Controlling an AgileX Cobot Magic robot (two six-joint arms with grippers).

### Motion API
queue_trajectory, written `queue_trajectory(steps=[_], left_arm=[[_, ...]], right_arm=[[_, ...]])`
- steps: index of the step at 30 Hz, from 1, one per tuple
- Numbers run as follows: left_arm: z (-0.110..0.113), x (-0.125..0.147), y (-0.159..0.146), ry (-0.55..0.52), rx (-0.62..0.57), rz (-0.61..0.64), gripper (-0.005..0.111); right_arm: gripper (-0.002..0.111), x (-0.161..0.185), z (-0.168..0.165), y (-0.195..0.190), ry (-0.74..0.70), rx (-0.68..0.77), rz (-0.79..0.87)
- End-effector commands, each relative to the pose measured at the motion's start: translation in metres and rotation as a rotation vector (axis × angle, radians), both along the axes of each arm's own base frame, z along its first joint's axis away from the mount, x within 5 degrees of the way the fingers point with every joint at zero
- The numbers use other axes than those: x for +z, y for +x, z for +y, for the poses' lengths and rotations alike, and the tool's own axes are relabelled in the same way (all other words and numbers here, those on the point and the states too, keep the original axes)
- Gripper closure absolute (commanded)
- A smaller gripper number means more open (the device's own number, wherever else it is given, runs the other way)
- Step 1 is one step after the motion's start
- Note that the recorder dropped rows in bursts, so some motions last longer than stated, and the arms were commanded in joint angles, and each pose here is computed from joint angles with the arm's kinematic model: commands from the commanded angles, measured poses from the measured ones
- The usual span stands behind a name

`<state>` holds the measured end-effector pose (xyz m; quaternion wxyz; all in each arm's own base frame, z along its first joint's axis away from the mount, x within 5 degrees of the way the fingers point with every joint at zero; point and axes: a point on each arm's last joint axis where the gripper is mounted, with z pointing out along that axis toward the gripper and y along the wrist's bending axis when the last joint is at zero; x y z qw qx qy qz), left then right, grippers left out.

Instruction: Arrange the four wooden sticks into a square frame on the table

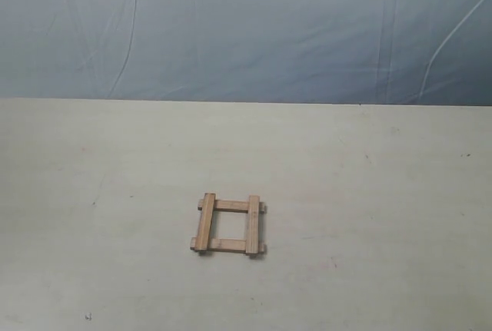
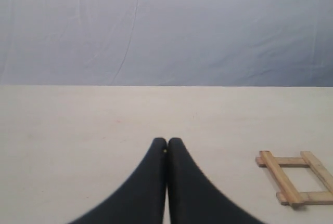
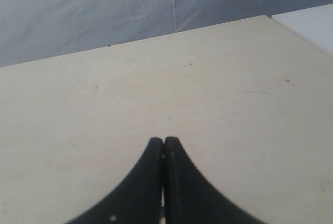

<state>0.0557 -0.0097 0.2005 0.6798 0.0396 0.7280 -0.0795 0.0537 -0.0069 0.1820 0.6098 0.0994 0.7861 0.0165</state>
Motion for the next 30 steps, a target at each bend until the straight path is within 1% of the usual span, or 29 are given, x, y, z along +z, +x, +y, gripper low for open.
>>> queue_trajectory(steps=[1,3,7,8,9,11,12,15,26,30], left_arm=[[0.0030,-0.0061,-0.0003,0.027,0.049,0.053,0.107],[0.0050,-0.0085,-0.0005,0.036,0.081,0.079,0.107],[0.0076,-0.0086,-0.0003,0.034,0.129,0.082,0.107],[0.0077,-0.0090,-0.0004,0.035,0.131,0.086,0.107],[0.0077,-0.0090,-0.0004,0.035,0.131,0.086,0.107],[0.0075,-0.0090,-0.0004,0.035,0.128,0.086,0.107],[0.0076,-0.0092,-0.0004,0.035,0.128,0.089,0.107],[0.0076,-0.0090,-0.0004,0.033,0.129,0.087,0.107],[0.0076,-0.0090,-0.0004,0.035,0.128,0.086,0.107],[0.0076,-0.0090,-0.0004,0.035,0.128,0.086,0.107]], right_arm=[[0.109,0.0007,-0.0003,-0.0005,-0.004,-0.005,-0.008],[0.109,0.0004,-0.0003,-0.0006,-0.003,-0.006,-0.005],[0.109,0.0008,-0.0003,-0.0005,-0.007,-0.004,-0.009],[0.109,0.0019,-0.0001,-0.0002,-0.027,0.002,-0.020],[0.109,0.0036,0.0001,0.0002,-0.099,0.023,-0.031],[0.109,0.0035,0.0003,0.0002,-0.193,0.048,-0.022],[0.109,0.0033,0.0007,0.0002,-0.210,0.057,-0.017],[0.109,0.0030,0.0022,0.0003,-0.159,0.061,-0.021],[0.109,0.0034,0.0020,0.0004,-0.168,0.061,-0.024],[0.109,0.0003,0.0019,-0.0004,-0.124,0.052,0.008]])
